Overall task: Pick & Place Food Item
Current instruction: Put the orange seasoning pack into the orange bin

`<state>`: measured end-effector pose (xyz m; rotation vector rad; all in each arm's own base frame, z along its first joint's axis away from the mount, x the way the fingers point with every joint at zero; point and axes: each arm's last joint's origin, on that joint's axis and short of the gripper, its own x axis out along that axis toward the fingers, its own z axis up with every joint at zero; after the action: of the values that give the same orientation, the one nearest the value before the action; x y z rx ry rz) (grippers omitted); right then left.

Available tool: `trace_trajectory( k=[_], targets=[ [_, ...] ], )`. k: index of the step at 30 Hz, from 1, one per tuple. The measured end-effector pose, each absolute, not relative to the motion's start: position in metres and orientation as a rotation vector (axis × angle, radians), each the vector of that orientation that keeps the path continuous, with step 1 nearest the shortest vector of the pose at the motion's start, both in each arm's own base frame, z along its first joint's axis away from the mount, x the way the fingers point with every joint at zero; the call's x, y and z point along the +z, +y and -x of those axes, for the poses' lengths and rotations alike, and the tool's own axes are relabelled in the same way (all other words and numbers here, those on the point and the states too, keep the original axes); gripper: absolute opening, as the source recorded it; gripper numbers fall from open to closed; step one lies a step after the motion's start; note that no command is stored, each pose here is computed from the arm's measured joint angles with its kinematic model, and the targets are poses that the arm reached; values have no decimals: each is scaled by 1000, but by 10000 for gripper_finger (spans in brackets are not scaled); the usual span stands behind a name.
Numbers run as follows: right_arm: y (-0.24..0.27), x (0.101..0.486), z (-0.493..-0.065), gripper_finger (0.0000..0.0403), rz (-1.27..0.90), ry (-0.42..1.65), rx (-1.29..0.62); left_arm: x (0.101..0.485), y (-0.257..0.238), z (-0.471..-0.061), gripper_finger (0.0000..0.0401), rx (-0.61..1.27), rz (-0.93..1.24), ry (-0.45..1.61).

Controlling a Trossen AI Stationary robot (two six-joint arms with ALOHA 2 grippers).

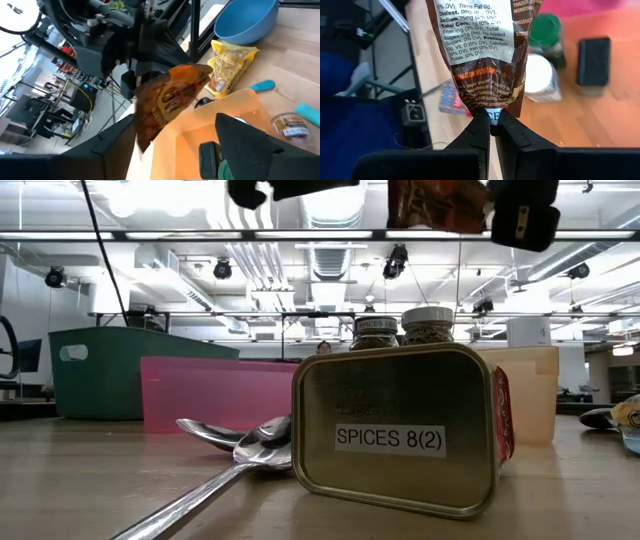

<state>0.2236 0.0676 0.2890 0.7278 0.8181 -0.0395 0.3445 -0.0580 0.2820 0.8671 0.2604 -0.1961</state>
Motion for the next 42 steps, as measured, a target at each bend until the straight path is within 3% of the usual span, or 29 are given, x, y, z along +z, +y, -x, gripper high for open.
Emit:
trace_trajectory(
  k=[8, 14, 24, 29, 38, 42],
  targets=[
    [69, 289, -226, 9, -710, 813, -15, 282, -59, -353, 289, -193, -872, 245],
    [76, 286, -240, 9, -696, 788, 116, 285, -53, -355, 290, -190, -848, 225],
    [82, 280, -257, 9, -670, 747, 184, 279, -56, -352, 283, -348, -790, 243],
    [82, 286, -259, 9, -628, 691, 232, 279, -55, -352, 238, -349, -754, 250],
    [84, 285, -265, 9, -585, 650, 262, 281, -56, -353, 101, -362, -703, 222],
    [85, 288, -266, 9, -566, 620, 283, 284, -57, -353, 69, -382, -626, 198]
  ],
)
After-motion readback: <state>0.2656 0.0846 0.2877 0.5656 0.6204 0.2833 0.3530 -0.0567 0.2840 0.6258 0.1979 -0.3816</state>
